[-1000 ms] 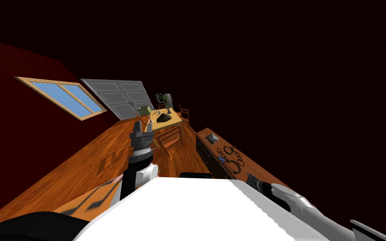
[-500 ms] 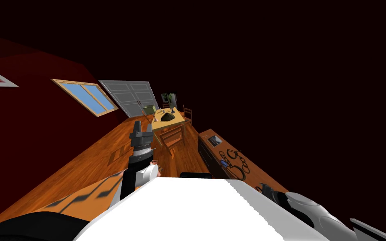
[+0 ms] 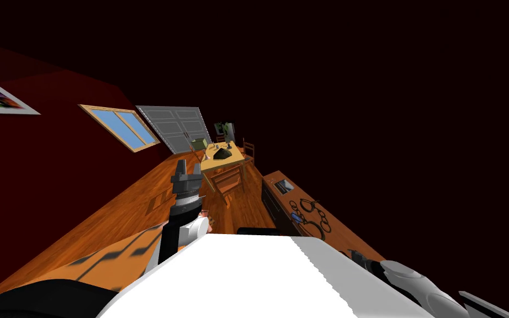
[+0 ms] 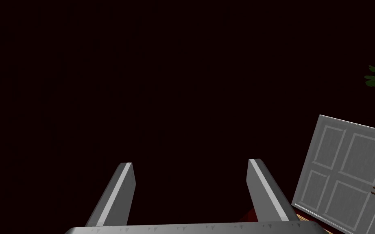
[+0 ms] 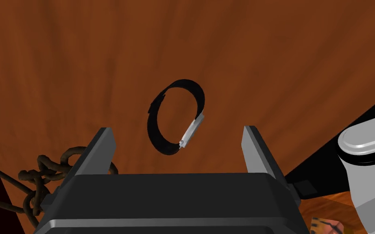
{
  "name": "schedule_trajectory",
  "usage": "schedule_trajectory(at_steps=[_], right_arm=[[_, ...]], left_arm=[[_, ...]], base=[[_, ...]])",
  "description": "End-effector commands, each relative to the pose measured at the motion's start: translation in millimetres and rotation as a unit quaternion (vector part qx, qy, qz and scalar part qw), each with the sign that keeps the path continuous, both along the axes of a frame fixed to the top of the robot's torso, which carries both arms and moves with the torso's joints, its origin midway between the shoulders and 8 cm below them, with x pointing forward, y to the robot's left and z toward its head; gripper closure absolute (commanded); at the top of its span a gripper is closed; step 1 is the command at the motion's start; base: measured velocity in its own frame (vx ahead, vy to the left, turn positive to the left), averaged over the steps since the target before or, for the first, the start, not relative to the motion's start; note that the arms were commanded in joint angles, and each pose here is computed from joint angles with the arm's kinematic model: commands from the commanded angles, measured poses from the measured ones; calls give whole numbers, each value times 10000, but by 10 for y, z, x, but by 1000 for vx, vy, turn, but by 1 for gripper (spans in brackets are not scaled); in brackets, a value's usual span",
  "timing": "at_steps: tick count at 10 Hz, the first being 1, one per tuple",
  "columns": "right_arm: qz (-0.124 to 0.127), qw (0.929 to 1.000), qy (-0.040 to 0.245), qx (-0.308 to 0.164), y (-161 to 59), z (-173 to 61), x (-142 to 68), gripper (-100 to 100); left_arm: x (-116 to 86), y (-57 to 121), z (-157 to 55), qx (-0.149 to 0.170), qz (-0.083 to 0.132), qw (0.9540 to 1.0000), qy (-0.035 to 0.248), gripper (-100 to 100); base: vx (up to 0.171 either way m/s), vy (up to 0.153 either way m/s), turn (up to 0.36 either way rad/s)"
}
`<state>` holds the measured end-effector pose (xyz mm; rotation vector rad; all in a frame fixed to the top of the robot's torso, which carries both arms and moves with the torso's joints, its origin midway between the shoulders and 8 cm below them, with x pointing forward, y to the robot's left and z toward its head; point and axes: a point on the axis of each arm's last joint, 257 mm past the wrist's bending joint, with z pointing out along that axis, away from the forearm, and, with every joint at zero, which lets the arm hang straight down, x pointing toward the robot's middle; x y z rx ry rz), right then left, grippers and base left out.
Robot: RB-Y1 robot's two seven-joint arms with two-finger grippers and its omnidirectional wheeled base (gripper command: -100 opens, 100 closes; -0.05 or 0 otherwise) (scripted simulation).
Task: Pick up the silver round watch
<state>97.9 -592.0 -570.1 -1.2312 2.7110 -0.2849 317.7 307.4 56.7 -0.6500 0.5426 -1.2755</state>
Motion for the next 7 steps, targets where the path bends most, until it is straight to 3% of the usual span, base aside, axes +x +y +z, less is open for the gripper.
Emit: schedule_trajectory(at_steps=[1, 3, 4, 7], right_arm=[[-36, 10000, -1, -15, 85, -87, -21, -100], [-45, 10000, 3, -2, 121, -118, -32, -100], [-48, 10000, 1, -13, 124, -124, -33, 100], [-54, 10000, -1, -13, 120, -121, -33, 100]], left_arm=[[0, 0, 0, 0, 0, 10000, 0, 0], [0, 0, 0, 0, 0, 10000, 0, 0], [0, 0, 0, 0, 0, 10000, 0, 0], [0, 0, 0, 0, 0, 10000, 0, 0]], base=[[2, -81, 58], [6, -62, 38], [1, -7, -1], [-1, 0, -3]])
